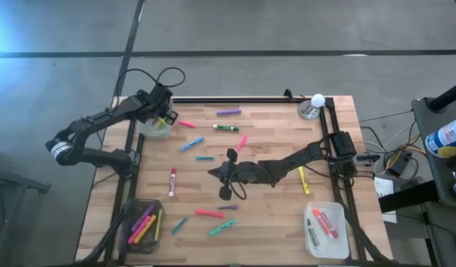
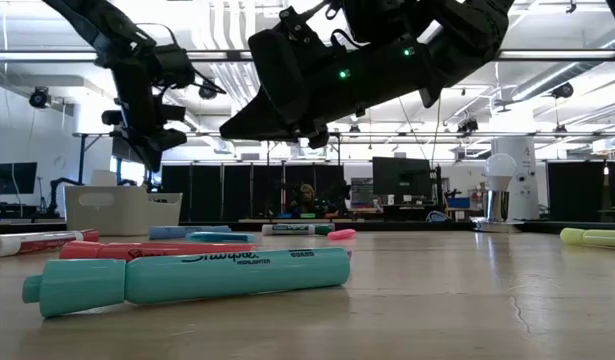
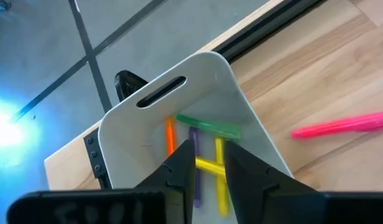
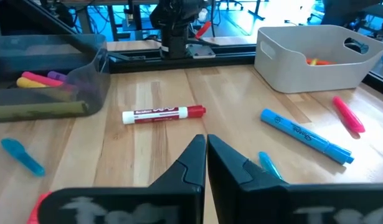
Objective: Pick & Place Markers
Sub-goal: Put the red marker pen into the black bin
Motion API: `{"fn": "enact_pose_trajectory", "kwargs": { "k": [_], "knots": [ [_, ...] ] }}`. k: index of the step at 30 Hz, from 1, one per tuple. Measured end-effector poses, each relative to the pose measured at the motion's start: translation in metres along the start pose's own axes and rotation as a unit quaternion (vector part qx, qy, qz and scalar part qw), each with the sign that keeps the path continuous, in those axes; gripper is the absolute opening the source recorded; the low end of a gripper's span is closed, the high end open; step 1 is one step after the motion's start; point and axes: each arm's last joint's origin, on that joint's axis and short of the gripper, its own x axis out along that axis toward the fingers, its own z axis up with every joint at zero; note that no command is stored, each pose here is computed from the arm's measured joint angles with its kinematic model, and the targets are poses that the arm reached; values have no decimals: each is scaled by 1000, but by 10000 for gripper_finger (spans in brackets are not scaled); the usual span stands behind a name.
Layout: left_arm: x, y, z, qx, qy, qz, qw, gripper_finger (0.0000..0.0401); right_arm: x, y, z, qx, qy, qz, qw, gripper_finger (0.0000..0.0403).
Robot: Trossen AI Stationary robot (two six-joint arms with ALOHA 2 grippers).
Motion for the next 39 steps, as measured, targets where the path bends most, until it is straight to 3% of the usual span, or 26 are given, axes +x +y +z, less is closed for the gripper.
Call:
{"fn": "enact_pose_trajectory", "kwargs": {
  "k": [7, 12, 21, 26, 31, 33, 39],
  "knots": [
    [-18, -12, -19, 23, -35, -33, 999, 12, -4, -1, 2, -16, 21, -3, 1000, 8],
    [-39, -35, -46, 69, -84, -126, 986, 5, -20, 3, 19, -21, 24, -17, 999, 8],
    [-90, -89, -99, 178, -140, -308, 924, 0, -45, 39, 13, -45, 49, -14, 998, 8],
    [-121, -117, -130, 244, -184, -352, 885, 0, -60, 56, -7, -40, 63, 0, 997, 8],
    [-148, -136, -153, 279, -183, -385, 861, 0, -76, 64, -30, -25, 63, -14, 998, 8],
    [-157, -143, -157, 278, -175, -396, 857, 0, -82, 66, -38, -24, 57, -23, 998, 8],
    [-172, -167, -156, 267, -135, -391, 871, 9, -94, 68, -52, -4, 47, -15, 999, 8]
  ]
}}
